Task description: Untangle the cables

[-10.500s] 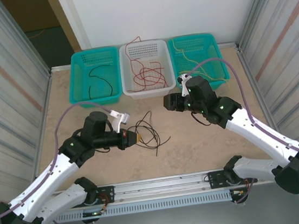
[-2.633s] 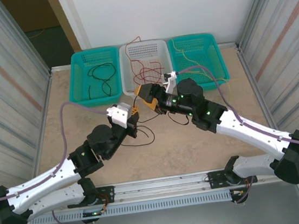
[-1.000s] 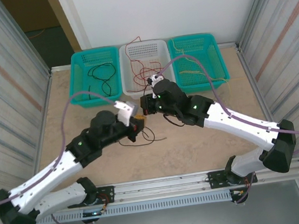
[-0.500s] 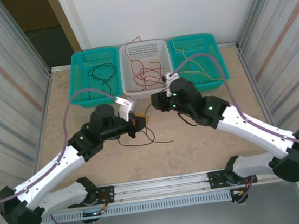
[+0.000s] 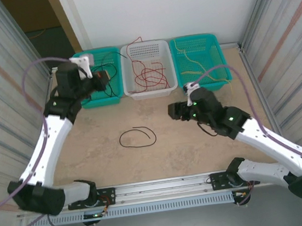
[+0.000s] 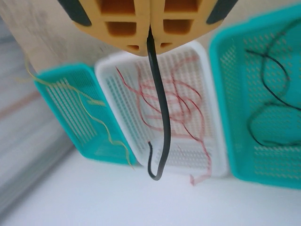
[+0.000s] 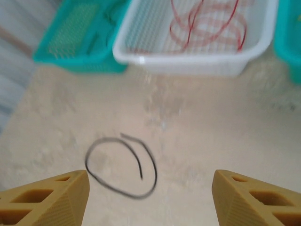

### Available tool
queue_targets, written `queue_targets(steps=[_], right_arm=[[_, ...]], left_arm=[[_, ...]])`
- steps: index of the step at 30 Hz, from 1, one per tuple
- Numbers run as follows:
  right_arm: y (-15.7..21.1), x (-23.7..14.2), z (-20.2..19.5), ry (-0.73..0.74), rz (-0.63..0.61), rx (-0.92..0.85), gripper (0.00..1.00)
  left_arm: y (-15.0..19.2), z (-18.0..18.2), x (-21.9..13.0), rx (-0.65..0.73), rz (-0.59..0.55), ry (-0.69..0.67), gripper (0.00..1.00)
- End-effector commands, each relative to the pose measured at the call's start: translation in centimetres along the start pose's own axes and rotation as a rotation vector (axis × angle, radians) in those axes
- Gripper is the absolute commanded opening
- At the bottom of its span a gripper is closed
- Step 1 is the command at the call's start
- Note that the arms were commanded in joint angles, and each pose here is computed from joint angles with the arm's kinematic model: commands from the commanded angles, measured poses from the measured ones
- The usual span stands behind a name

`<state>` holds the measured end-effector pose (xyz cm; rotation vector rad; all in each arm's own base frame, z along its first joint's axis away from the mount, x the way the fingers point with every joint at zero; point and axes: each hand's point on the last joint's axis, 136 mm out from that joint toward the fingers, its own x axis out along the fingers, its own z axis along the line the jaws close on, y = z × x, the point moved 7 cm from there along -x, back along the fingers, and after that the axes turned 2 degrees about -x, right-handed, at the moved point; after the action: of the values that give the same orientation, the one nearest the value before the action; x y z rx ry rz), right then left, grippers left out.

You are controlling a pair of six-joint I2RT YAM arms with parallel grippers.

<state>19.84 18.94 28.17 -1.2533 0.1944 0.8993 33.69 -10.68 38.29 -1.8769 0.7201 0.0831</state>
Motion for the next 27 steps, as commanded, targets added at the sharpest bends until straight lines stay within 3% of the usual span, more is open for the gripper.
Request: queue_targets(steps=[1, 4, 6, 8, 11, 20, 27], right_arm=[[2.4, 1.6, 1.2, 0.018, 0.106, -0.050, 0.67], [3.1, 3.3, 2.6, 0.026, 0.145, -0.094, 0.67], [3.6, 4.8, 3.3, 0.016, 0.178, -0.100, 0.66], [3.9, 6.3, 3.8, 0.013, 0.212, -0.104, 0.66], [4.8, 9.3, 4.5, 0.017, 0.282, -0.132, 0.67], [8.3, 18.8, 4.5, 0.118, 0.555, -0.206, 0.58], [9.1, 22.4, 2.7, 0.243, 0.650, -0.256, 0.53]], left_arm=[[-2.3, 3.3, 2.3, -0.006, 0.021, -0.100, 0.17], [-3.2, 7.6, 5.2, -0.076, 0.050, -0.195, 0.51], [-2.7, 10.3, 6.8, -0.173, 0.105, -0.234, 0.62], [-1.8, 10.8, 7.5, -0.242, 0.166, -0.197, 0.63], [-0.3, 9.4, 6.7, -0.231, 0.160, -0.152, 0.65], [5.2, 4.6, -4.4, -0.210, 0.095, -0.077, 0.55], [12.4, 2.6, -8.9, -0.148, 0.201, -0.009, 0.51]])
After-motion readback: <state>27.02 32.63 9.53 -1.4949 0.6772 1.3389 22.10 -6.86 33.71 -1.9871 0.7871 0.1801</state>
